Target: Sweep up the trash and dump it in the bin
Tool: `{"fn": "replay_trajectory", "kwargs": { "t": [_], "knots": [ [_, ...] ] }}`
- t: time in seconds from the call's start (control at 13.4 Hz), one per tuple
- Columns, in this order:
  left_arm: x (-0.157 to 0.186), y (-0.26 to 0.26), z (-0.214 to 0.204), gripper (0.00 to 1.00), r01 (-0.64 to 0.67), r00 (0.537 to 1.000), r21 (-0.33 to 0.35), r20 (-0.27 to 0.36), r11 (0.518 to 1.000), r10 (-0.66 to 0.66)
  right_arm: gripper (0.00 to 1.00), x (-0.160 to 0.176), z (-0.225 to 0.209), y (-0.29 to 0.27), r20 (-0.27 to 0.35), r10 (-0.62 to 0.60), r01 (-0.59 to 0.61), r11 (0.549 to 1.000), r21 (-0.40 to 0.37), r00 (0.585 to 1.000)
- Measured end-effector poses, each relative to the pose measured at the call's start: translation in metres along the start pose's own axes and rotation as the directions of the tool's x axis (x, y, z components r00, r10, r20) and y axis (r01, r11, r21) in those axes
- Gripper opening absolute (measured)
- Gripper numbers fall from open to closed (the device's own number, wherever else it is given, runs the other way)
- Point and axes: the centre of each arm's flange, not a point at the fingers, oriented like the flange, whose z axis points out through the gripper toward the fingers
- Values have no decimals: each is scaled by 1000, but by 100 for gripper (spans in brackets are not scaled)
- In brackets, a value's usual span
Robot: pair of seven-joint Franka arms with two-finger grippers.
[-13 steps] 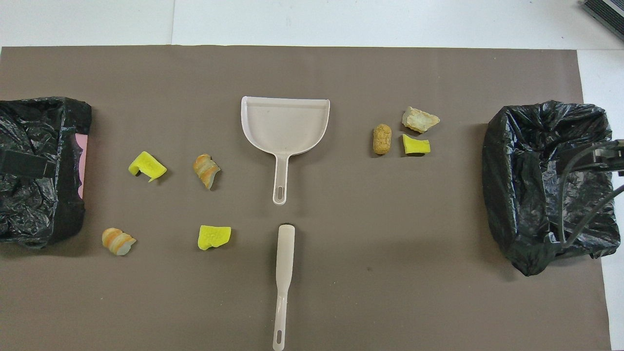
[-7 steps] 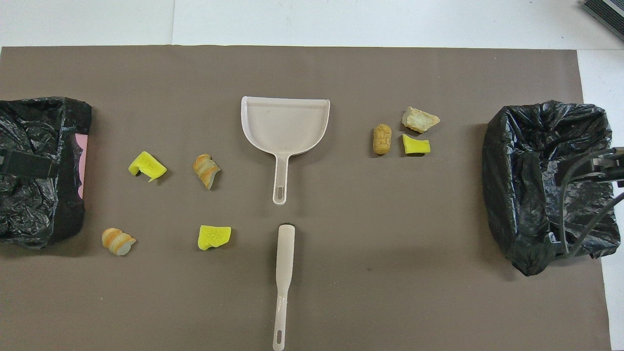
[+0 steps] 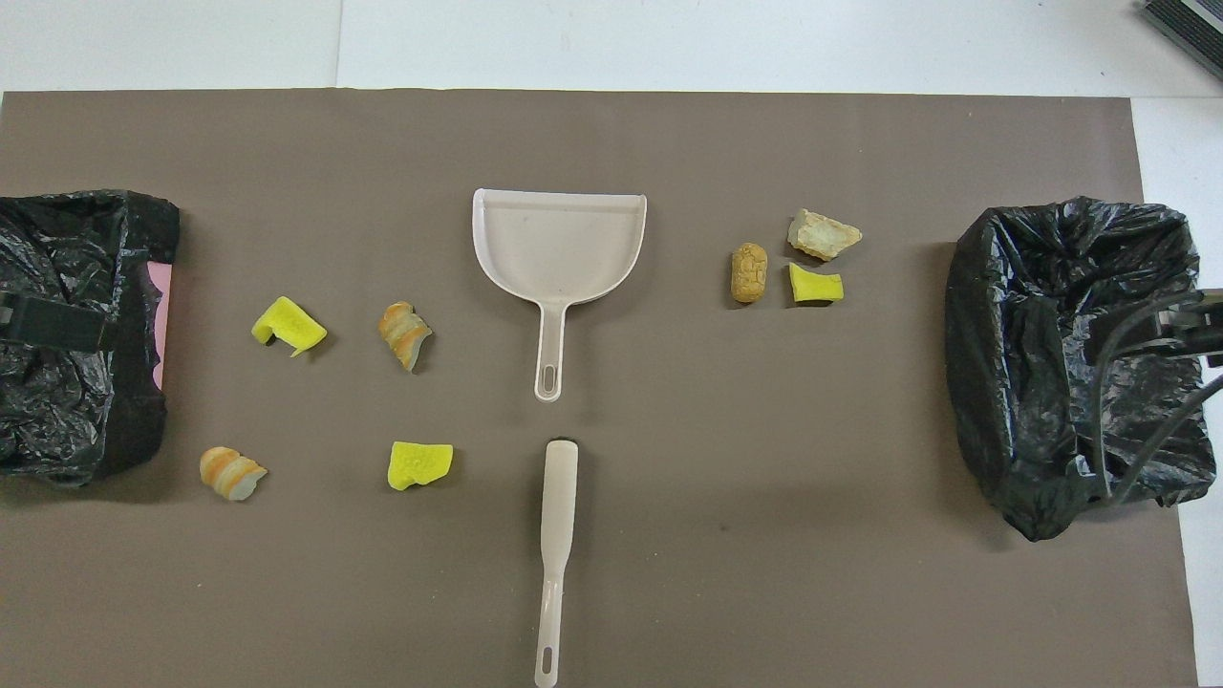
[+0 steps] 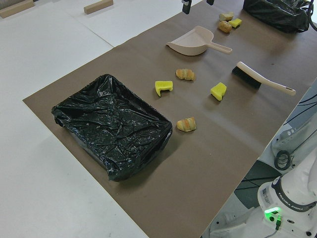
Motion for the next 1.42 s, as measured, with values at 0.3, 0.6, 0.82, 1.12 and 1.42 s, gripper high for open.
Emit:
{"fn": "replay_trajectory", "kwargs": {
  "t": [0.3, 0.6, 0.82, 1.12, 1.42],
  "knots": [
    [1, 37, 11, 100, -58, 998, -6, 25, 998, 58, 100, 0, 0, 0, 0, 0, 0, 1000, 0, 1000],
    [-24, 122, 41, 100, -57, 995, 0, 79, 998, 57, 100, 0, 0, 0, 0, 0, 0, 1000, 0, 1000],
    [-43, 169, 67, 100, -45, 995, 11, 93, 999, 43, 100, 0, 0, 0, 0, 0, 0, 1000, 0, 1000],
    [-60, 219, 105, 100, -21, 995, 23, 101, 1000, 19, 100, 0, 0, 0, 0, 0, 0, 1000, 0, 1000],
    [-106, 262, 131, 100, -45, 992, 34, 123, 998, 41, 100, 0, 0, 5, 1, -2, 2, 1000, 1, 1000]
  ]
}}
